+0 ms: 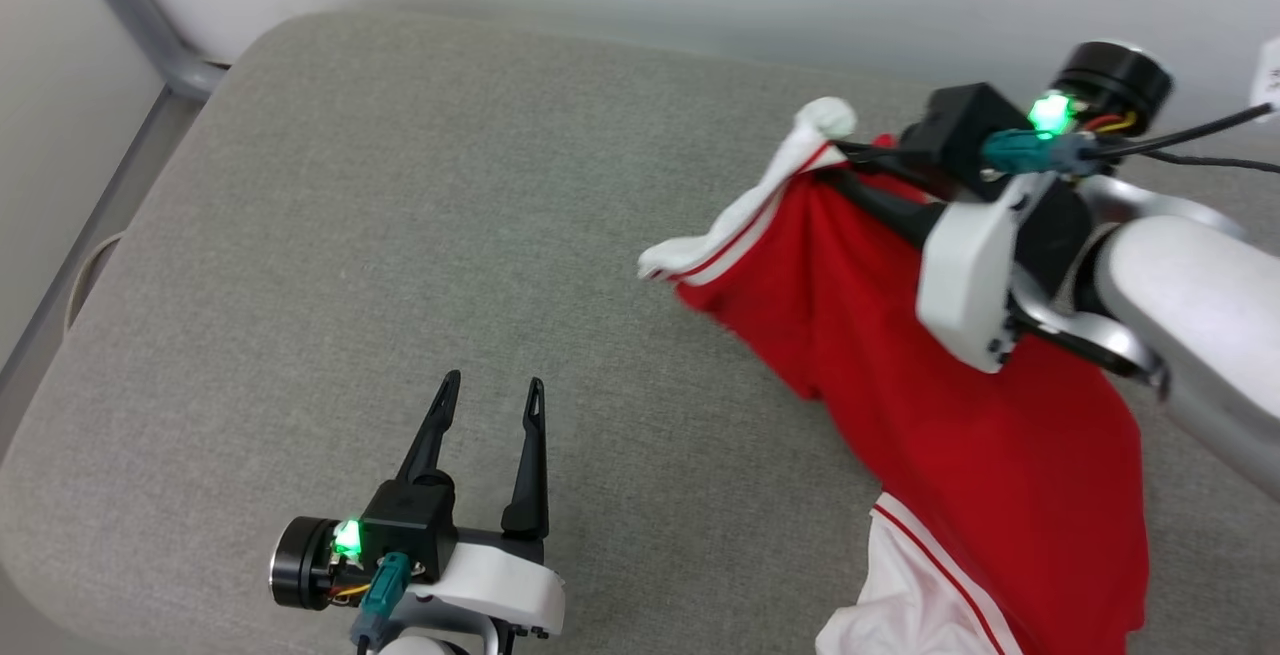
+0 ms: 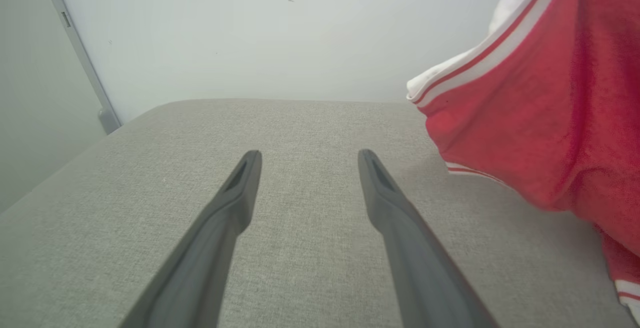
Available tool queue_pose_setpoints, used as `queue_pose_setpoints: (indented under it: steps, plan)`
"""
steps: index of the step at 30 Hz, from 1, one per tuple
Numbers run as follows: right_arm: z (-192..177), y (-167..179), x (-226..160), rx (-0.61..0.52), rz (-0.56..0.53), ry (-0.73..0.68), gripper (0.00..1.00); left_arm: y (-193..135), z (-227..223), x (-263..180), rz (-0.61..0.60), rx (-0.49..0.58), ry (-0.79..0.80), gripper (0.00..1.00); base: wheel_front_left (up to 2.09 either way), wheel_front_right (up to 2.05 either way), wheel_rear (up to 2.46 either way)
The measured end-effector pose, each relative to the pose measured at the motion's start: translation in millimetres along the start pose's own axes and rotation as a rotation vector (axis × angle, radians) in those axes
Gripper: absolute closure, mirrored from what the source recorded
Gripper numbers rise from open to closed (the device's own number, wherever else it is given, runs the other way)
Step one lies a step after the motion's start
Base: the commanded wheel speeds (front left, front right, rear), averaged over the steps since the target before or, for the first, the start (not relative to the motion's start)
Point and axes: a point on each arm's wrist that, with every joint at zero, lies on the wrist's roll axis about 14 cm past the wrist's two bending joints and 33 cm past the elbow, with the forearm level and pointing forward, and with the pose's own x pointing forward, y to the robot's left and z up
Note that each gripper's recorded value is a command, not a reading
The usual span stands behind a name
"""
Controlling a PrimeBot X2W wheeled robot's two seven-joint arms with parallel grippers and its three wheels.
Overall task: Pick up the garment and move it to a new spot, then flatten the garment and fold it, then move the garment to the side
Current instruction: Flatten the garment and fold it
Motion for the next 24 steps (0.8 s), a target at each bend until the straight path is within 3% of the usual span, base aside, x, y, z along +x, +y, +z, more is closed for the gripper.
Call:
queue_pose_setpoints:
  steps: [6, 9, 15, 20, 24]
  plan:
    - [21, 38, 42, 0.002, 0.13, -0.066, 1.0, 9, -7, -2, 0.039, -0.002, 0.027, 0.0, 0.0, 0.0, 0.0]
    - [14, 51, 60, 0.027, 0.177, -0.045, 1.0, 11, -9, 2, 0.048, -0.001, 0.033, 0.0, 0.0, 0.0, 0.0]
    - [-57, 63, 79, 0.069, 0.211, 0.208, 1.0, 12, -14, 11, 0.06, 0.006, 0.048, 0.0, 0.0, 0.0, 0.0]
    - [-148, 88, 58, 0.076, 0.246, 0.507, 1.0, 13, -18, 15, 0.065, 0.009, 0.059, 0.0, 0.0, 0.0, 0.0]
    - [-175, 84, 45, 0.109, 0.23, 0.615, 1.0, 12, -17, 19, 0.061, 0.006, 0.055, 0.0, 0.0, 0.0, 0.0]
